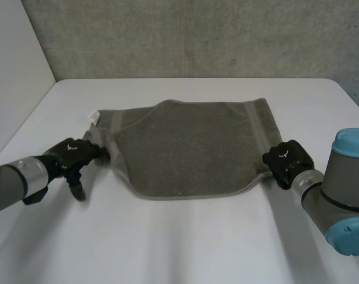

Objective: Fold the towel.

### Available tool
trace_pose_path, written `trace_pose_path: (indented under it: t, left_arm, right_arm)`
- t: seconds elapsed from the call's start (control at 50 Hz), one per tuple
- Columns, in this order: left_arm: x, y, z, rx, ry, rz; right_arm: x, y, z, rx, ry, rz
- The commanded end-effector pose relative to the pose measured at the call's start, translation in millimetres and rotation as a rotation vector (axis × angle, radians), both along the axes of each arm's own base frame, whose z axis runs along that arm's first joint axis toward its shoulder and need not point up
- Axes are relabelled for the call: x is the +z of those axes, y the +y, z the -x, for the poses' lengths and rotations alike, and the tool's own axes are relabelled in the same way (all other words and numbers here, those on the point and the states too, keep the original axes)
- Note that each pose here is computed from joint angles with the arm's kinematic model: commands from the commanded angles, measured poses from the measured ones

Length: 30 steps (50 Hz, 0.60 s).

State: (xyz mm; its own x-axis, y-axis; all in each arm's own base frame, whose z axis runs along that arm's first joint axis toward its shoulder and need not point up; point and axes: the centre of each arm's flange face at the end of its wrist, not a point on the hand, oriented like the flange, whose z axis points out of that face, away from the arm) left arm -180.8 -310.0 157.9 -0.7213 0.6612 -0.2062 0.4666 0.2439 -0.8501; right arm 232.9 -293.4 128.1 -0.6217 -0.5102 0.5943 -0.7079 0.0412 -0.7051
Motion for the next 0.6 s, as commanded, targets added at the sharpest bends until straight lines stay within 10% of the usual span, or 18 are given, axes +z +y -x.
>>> trace_pose_path:
  t: [0.02,0.6]
  left_arm:
    - [0,-19,17,0.033,-0.004,0.055]
    - [-26,-25,55,-0.042,-0.021,0.108]
  right_arm:
    - [-1,1,0,0.003,0.003,-0.004]
    - [-4,3,-1,0.022,0.006,-0.011]
